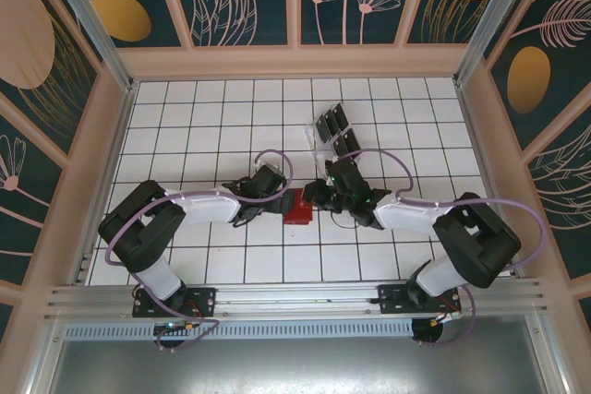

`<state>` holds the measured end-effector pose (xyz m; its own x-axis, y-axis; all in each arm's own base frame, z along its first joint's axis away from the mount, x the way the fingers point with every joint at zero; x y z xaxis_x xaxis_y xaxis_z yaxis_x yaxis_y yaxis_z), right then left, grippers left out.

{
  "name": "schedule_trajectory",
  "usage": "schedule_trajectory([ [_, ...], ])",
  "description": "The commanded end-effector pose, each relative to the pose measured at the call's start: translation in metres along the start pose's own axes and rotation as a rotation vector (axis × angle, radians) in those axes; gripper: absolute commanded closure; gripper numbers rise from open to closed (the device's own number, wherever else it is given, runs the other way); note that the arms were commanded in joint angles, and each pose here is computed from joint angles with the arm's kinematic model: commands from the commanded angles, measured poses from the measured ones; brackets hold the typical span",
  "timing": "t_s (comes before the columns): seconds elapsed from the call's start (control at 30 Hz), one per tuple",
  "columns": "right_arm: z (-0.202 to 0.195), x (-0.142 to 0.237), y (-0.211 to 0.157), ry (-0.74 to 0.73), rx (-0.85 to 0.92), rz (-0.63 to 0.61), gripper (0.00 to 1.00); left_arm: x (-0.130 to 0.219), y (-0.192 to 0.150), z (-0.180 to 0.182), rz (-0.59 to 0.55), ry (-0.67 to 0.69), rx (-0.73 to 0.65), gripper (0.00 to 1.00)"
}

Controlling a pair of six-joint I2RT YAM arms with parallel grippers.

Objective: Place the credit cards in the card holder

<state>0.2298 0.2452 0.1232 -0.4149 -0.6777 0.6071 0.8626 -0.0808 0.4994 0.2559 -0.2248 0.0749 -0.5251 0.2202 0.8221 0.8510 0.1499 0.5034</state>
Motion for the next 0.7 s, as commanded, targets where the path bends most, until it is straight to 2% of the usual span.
schedule_trajectory([
  [0.0,-0.004,0.003,0.000,-0.137,0.058,0.023,0.78,-0.008,-0.015,0.007,0.071,0.019,-0.038,0.01],
  [0.07,-0.002,0.000,-0.002,-0.181,0.095,0.045,0.69,-0.009,-0.015,0.007,0.071,0.020,-0.038,0.01],
  [0.17,0.000,-0.006,-0.005,-0.238,0.141,0.071,0.62,-0.008,-0.015,0.007,0.070,0.020,-0.038,0.01],
  [0.4,0.001,-0.015,-0.016,-0.353,0.240,0.124,0.60,-0.009,-0.017,0.010,0.070,0.023,-0.032,0.01],
  [0.67,0.007,-0.026,-0.013,-0.362,0.277,0.138,0.60,-0.007,-0.018,0.012,0.057,0.022,-0.002,0.01],
])
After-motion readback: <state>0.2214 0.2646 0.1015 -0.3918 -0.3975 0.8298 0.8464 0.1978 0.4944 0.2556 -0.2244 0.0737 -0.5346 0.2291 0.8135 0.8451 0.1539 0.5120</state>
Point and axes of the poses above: each hand's point on the last joint's axis, 136 mm out from that joint toward the fingers, its own x axis back along the fingers, its own z axis along the line the jaws close on, y = z × x, the point moved 7 cm from there along x, back along the fingers, and after that the axes turned 15 degrees about x, right-handed, at the moved point
